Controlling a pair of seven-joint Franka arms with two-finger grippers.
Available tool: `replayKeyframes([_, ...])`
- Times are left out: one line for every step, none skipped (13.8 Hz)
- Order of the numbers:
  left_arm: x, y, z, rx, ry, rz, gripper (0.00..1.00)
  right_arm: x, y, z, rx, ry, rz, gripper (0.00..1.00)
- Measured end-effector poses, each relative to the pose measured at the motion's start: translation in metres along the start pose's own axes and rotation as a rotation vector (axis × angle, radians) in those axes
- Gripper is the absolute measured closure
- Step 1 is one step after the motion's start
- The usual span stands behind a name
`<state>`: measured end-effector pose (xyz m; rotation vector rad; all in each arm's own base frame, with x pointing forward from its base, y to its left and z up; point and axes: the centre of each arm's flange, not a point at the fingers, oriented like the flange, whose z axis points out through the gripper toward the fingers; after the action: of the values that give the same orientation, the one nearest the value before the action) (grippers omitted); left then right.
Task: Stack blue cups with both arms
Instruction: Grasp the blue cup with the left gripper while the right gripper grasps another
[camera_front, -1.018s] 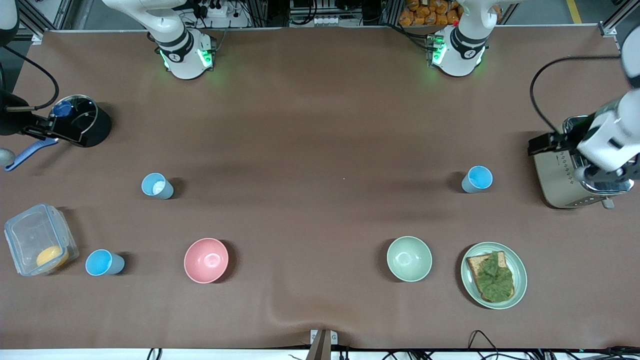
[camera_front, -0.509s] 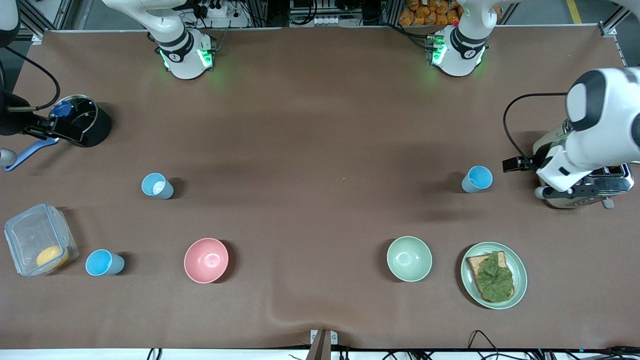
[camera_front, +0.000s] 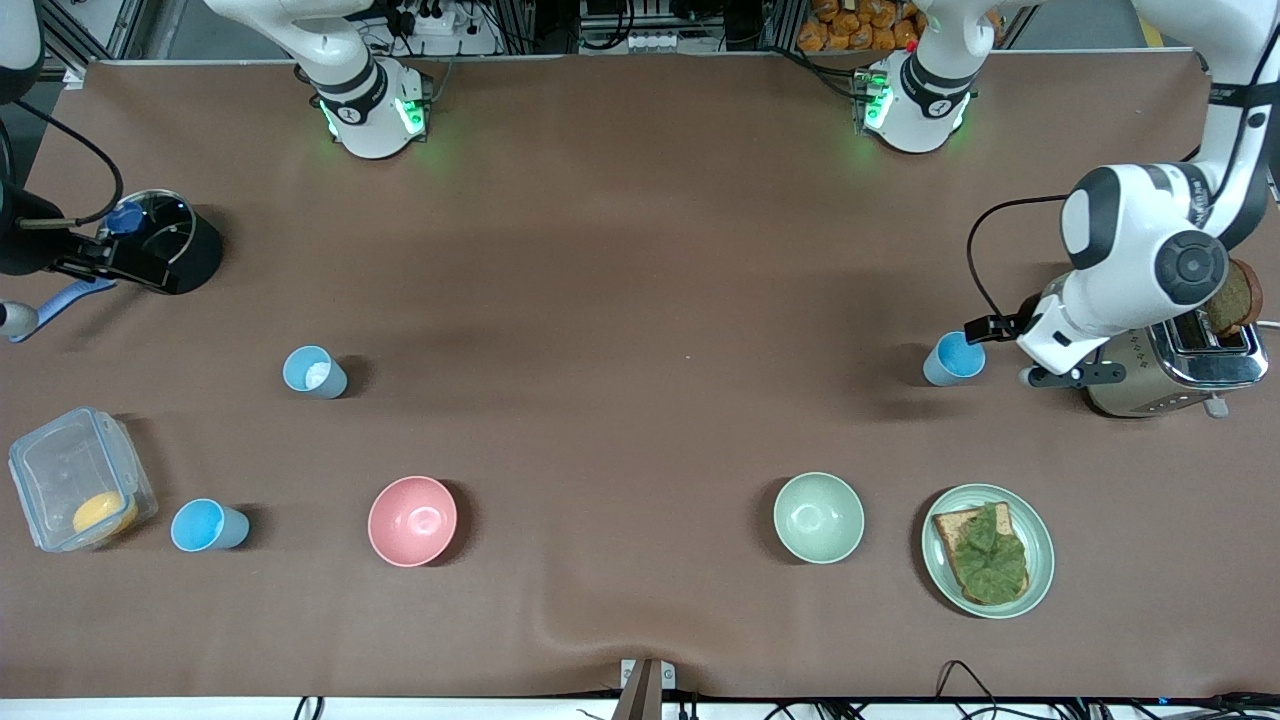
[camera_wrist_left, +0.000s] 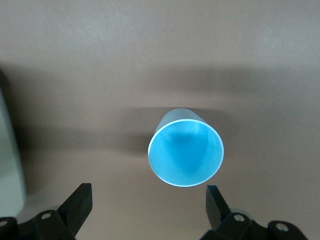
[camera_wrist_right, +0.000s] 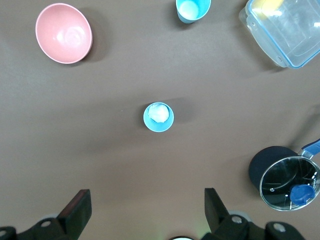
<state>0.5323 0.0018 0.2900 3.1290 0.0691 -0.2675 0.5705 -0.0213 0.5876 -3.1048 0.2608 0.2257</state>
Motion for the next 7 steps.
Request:
replayKeyframes([0.000,-0.002,0.010,-0.002,-0.006,-0.004,0.00,0.006,-0.001,0.010,-0.009,-0.019,-0.010,0.00])
replayKeyframes([0.002,-0.006,0.021,-0.006,-0.009,-0.011,0.00,0.014,-0.004,0.024,-0.023,-0.042,-0.022,0.00])
replayKeyframes([0.005,-0.009,0.030,-0.009,-0.012,-0.018,0.00,0.022,-0.006,0.039,-0.034,-0.062,-0.030,0.00])
replayKeyframes([0.007,-0.012,0.040,-0.012,-0.013,-0.022,0.00,0.030,-0.007,0.051,-0.043,-0.079,-0.031,0.00])
replayKeyframes([0.009,-0.012,0.048,-0.015,-0.013,-0.024,0.00,0.036,-0.005,0.062,-0.050,-0.097,-0.028,0.00])
replayKeyframes([0.011,-0.012,0.056,-0.017,-0.017,-0.024,0.00,0.043,-0.002,0.076,-0.059,-0.115,-0.020,0.00])
replayKeyframes([0.012,-0.012,0.062,-0.018,-0.021,-0.024,0.01,0.053,0.004,0.094,-0.065,-0.127,-0.010,0.00])
